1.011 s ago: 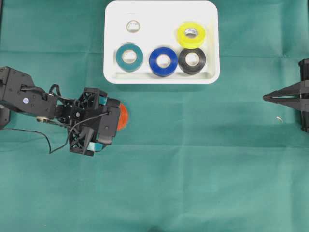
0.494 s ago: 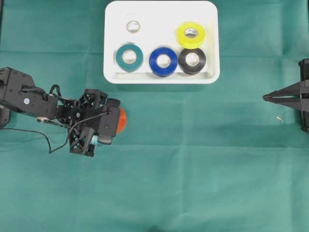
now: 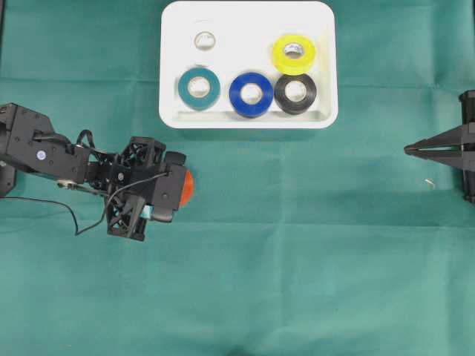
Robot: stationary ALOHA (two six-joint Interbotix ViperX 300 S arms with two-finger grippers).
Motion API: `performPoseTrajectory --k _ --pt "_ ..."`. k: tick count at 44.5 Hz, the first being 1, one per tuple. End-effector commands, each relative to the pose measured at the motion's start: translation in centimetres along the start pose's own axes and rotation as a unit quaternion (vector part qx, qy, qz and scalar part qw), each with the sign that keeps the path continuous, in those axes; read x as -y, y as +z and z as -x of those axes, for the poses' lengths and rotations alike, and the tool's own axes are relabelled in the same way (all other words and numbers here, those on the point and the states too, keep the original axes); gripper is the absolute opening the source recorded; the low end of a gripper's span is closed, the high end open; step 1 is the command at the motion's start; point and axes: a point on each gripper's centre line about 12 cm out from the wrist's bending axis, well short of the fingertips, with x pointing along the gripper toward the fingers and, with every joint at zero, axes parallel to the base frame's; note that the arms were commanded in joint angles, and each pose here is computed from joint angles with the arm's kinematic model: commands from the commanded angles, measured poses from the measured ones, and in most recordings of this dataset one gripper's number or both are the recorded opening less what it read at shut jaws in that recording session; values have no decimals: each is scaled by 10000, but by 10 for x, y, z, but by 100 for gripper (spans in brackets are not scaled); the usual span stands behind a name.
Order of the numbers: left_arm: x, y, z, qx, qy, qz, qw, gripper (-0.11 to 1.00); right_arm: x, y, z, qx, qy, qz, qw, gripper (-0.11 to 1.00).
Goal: Put the tape into the white case with the left arm.
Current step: 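Lower the left gripper into the orange roll's core and close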
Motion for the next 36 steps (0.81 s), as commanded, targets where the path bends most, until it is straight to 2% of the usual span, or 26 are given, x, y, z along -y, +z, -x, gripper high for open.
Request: performPoseTrajectory --k 1,27,36 --pt "0 18 12 307 8 -15 9995 26 1 11 -2 145 -8 0 9999 -9" --pt "-2 59 45 896 34 -71 9960 26 1 11 -2 130 -11 -7 9999 -9" --pt "-6 63 46 947 73 -44 9955 26 1 11 -2 138 -10 -7 9999 -9"
